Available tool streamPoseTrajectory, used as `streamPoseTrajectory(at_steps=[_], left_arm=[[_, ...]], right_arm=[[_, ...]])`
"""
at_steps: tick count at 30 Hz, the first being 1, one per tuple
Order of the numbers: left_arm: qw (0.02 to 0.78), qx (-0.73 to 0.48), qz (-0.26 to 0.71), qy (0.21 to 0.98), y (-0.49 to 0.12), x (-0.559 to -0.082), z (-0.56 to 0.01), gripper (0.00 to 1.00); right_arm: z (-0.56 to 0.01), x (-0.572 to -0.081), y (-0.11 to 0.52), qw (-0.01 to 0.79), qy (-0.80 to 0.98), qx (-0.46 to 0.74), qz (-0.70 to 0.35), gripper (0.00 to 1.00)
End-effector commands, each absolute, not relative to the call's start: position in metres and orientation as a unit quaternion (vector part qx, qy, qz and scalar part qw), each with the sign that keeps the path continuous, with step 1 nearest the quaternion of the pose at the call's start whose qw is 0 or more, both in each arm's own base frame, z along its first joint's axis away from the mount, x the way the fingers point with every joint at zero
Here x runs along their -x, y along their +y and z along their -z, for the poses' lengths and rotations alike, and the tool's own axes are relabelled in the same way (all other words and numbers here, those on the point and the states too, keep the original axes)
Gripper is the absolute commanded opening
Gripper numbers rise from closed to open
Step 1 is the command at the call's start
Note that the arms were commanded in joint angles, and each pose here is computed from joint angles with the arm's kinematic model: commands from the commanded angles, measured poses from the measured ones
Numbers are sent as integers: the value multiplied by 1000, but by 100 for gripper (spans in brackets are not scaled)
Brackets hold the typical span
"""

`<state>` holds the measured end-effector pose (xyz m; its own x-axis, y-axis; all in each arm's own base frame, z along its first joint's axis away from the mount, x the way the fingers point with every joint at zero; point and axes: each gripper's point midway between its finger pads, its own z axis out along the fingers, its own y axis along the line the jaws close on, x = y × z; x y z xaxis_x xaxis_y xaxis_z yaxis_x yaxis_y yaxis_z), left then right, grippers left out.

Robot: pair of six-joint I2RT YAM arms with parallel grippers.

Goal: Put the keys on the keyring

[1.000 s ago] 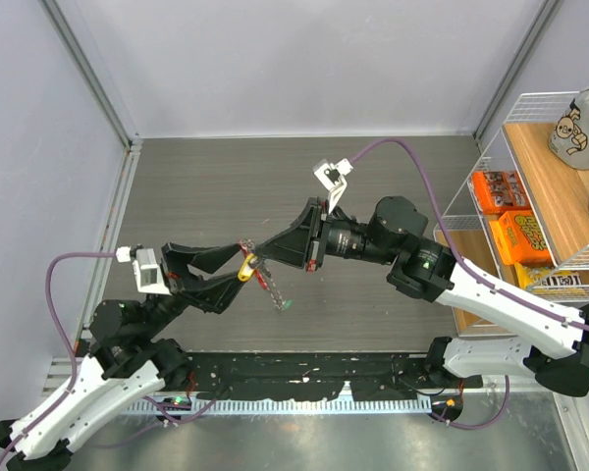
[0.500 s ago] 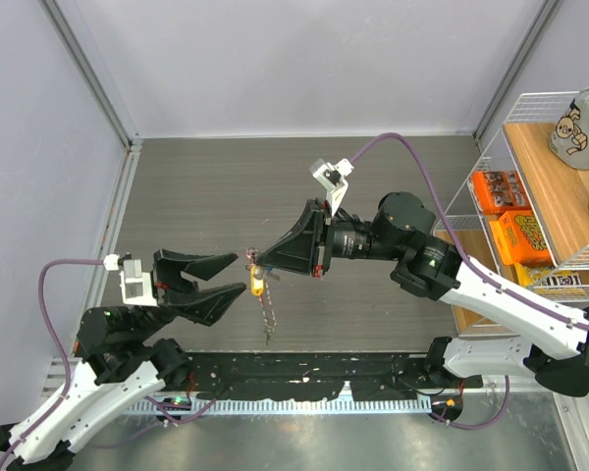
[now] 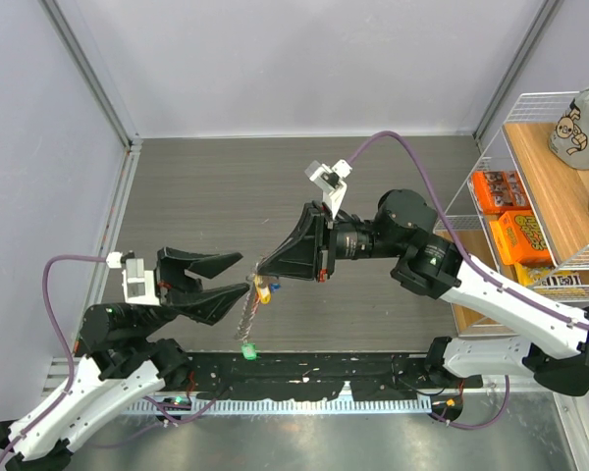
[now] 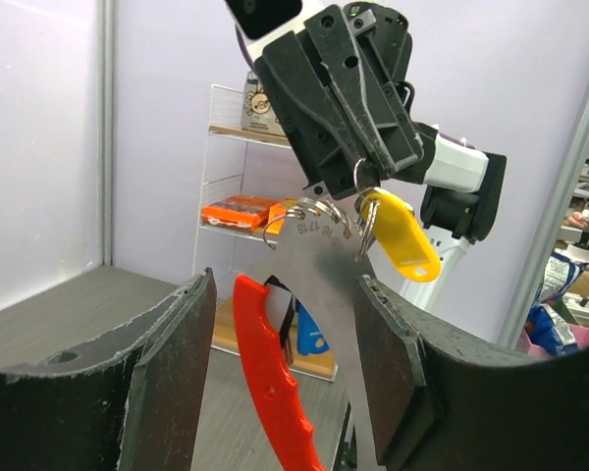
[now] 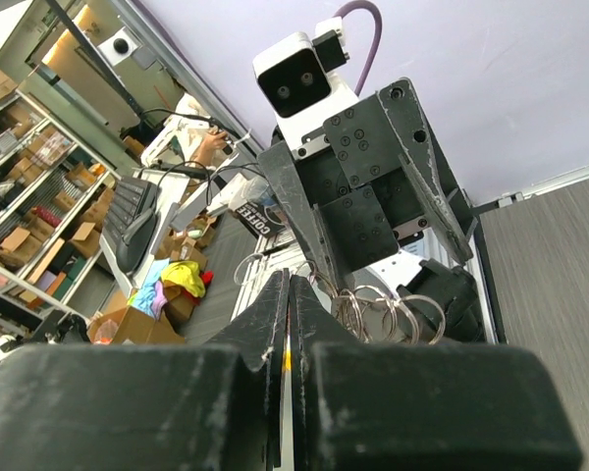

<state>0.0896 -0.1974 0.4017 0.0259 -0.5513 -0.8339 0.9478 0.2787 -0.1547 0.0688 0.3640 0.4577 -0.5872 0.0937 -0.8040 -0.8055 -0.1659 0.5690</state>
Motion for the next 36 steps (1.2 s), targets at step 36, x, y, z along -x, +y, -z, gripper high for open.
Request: streamPoseTrajectory(at_steps=[36], left_arm=[[659, -307, 599, 336, -203, -49, -438, 30]], right_arm=[[-491, -55, 362, 325, 506, 352, -718, 6]])
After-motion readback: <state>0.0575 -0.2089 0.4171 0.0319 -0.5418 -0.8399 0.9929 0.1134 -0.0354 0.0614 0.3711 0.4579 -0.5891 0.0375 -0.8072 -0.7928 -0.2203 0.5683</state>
